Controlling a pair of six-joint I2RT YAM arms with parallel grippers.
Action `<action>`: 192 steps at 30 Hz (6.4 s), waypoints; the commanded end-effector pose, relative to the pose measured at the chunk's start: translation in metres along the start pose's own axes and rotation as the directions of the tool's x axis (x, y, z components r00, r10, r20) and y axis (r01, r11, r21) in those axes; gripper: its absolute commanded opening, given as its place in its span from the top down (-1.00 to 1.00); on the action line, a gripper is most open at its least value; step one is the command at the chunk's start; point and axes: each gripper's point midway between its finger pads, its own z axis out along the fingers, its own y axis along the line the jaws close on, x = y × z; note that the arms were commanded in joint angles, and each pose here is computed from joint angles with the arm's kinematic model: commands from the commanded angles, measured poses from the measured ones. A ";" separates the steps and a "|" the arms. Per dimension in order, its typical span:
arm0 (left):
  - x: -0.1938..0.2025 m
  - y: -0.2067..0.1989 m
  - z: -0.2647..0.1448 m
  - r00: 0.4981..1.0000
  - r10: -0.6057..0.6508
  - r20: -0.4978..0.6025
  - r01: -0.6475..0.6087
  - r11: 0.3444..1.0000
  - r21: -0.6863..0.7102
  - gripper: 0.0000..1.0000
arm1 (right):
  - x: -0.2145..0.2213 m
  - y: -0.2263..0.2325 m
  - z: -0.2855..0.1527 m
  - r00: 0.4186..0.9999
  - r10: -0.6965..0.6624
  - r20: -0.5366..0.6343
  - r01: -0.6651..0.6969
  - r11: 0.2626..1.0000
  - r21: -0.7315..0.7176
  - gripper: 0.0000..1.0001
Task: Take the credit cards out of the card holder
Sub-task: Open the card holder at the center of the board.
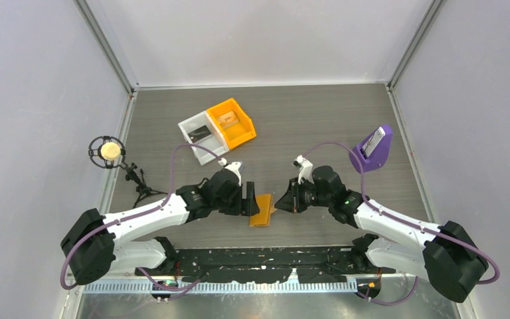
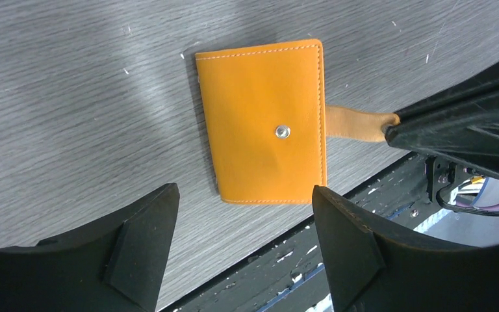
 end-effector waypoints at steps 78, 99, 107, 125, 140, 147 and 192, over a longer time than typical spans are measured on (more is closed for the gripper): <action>0.008 0.022 0.015 0.990 -0.101 0.100 0.101 0.995 0.000 1.00 | -0.056 0.044 -0.023 0.995 0.070 0.065 -0.070 0.998 0.002 -0.04; -0.004 0.020 -0.031 0.985 -0.133 0.106 0.141 0.988 -0.066 0.09 | 0.009 0.007 0.039 0.987 0.155 -0.047 -0.150 0.984 0.097 0.07; -0.026 -0.028 -0.051 0.987 -0.104 0.120 0.091 0.990 0.110 0.09 | 0.015 0.004 0.050 0.982 0.177 -0.065 -0.172 0.981 0.086 0.17; -0.030 -0.011 -0.071 0.987 -0.063 0.146 0.057 0.997 0.046 0.03 | -0.019 0.056 0.062 0.982 0.179 -0.063 -0.181 0.983 -0.022 0.20; -0.007 -0.037 -0.055 0.996 -0.051 0.067 0.032 0.965 0.259 0.27 | 0.006 0.063 0.118 0.968 0.206 -0.142 -0.210 0.978 -0.008 0.26; 0.005 -0.028 -0.035 0.998 -0.058 0.029 0.049 0.970 0.238 0.31 | 0.005 0.060 0.115 0.975 0.173 -0.138 -0.174 0.985 0.009 0.15; 0.050 0.023 0.041 0.989 -0.109 -0.097 0.115 0.991 0.064 0.41 | 0.003 -0.006 0.039 0.977 0.186 -0.099 -0.177 0.980 0.094 -0.05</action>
